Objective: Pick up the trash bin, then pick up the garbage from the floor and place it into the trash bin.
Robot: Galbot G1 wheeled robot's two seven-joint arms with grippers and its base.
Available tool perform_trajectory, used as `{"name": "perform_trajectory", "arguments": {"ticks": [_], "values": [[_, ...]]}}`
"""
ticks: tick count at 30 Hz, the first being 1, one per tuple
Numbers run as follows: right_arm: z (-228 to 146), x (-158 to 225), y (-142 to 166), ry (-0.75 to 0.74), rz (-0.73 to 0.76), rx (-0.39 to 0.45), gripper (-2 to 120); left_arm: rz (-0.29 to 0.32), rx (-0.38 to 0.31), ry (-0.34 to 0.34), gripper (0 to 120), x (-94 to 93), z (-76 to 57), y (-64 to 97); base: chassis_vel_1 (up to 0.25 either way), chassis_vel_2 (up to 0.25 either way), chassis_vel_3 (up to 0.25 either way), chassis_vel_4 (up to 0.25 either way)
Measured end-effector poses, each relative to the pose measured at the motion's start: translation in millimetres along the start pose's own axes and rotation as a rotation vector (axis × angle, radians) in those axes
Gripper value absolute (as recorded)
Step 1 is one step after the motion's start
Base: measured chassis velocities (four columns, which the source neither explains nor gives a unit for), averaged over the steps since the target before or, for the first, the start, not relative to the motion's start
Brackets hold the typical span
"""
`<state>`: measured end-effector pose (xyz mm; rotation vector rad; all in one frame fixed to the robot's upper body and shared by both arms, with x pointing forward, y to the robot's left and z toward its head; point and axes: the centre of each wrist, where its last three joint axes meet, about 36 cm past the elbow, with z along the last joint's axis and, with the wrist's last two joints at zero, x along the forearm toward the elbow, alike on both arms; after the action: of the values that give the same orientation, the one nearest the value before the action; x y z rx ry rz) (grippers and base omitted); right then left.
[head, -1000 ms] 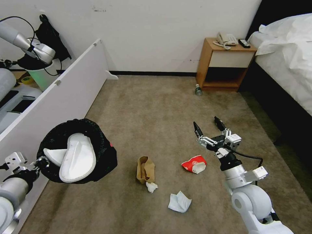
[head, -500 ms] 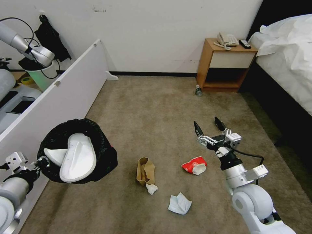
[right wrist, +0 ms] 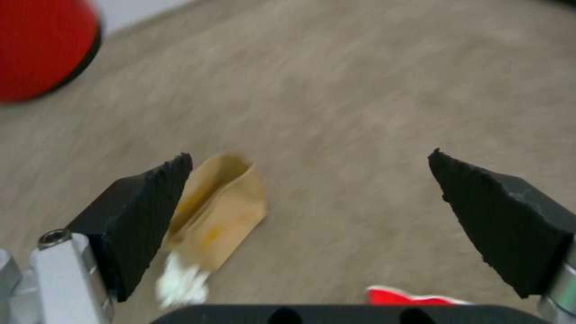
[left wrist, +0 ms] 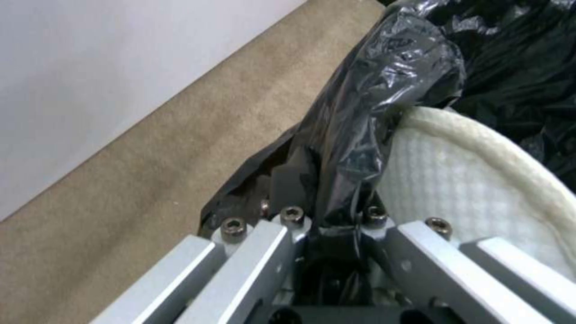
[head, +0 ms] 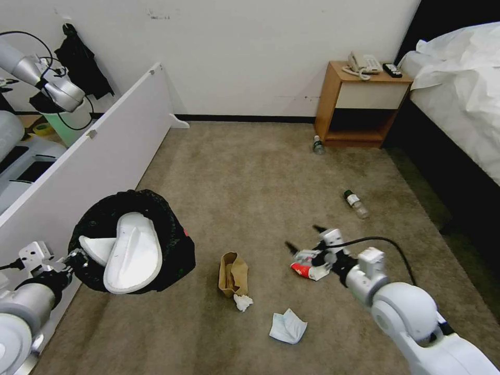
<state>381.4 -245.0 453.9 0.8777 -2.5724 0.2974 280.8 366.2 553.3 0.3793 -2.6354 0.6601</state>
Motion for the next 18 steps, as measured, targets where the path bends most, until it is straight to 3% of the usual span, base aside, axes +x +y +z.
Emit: {"name": "perform_trajectory", "arguments": {"ticks": [6,18], "values": [[4.2,-31.3,-2.7,0.148,-0.183,0.09,100,0.003,-0.008,0.001,1,1.5,1.9,-2.8,0.0,0.0,0.0,0.0],[42.2,-57.8,3.7,0.308,-0.276,0.121,100,0.006,-0.01,0.01,1,-1.2,4.6,-3.9,0.0,0.0,0.0,0.0]]}}
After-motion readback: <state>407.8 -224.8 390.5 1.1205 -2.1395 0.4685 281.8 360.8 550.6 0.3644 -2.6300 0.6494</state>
